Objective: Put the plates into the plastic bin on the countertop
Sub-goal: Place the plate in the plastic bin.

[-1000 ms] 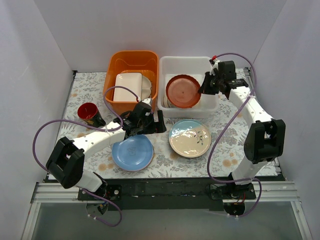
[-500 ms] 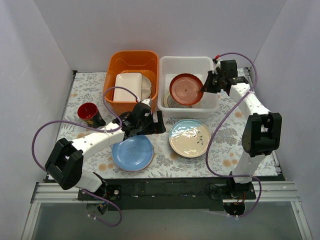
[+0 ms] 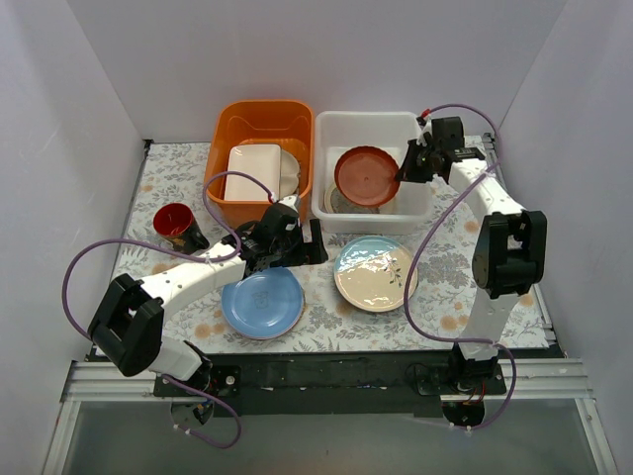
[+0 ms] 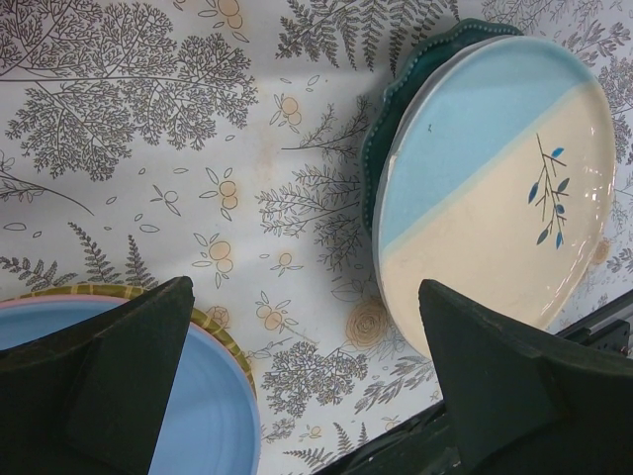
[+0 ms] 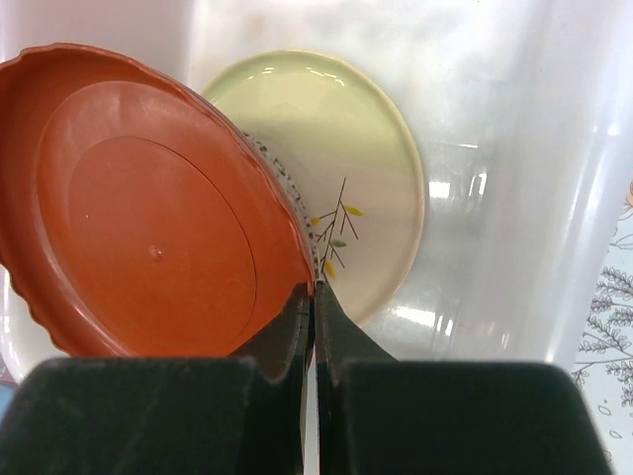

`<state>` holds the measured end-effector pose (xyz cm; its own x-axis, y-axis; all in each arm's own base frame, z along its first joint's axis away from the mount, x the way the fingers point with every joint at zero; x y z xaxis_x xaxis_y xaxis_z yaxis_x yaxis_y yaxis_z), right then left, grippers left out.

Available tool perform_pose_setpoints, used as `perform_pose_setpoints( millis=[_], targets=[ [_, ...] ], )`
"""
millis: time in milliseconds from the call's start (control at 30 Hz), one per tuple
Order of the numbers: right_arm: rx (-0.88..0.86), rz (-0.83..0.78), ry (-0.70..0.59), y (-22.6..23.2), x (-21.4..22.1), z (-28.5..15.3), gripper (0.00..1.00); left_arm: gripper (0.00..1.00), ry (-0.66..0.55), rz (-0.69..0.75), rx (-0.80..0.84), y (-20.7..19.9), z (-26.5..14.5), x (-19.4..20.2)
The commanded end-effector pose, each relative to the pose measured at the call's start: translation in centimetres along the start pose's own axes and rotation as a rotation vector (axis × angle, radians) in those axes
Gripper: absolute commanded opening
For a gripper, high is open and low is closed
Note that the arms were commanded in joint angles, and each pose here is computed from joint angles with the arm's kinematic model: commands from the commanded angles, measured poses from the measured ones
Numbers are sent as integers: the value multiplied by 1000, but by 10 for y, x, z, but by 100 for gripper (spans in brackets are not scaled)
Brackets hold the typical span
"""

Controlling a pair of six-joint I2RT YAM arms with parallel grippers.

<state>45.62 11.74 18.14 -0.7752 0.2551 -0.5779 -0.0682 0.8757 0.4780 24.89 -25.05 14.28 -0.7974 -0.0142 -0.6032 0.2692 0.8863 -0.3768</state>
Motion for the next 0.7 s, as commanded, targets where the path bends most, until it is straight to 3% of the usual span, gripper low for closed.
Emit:
perform_pose_setpoints(
  millis=[0,667],
  targets=[
    [-25,-15,-58,9,-24,1,1,98,-38,6,2,-1,-10,-6],
    [5,8,13,-9,-8,31,1,98,-20,-3,-1,0,-5,-1]
  ],
)
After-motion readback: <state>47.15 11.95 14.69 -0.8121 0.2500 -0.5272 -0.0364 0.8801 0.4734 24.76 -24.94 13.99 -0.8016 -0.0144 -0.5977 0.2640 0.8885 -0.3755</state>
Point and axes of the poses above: each gripper's point midway between its finger pads, its own z axis out along the fingers, its own y axis along the line the jaws close on, x = y × z, the point moved 4 cm from there along -z, back along the fingers, and after that the axes turned 7 degrees about z, right-handed, at the moved point
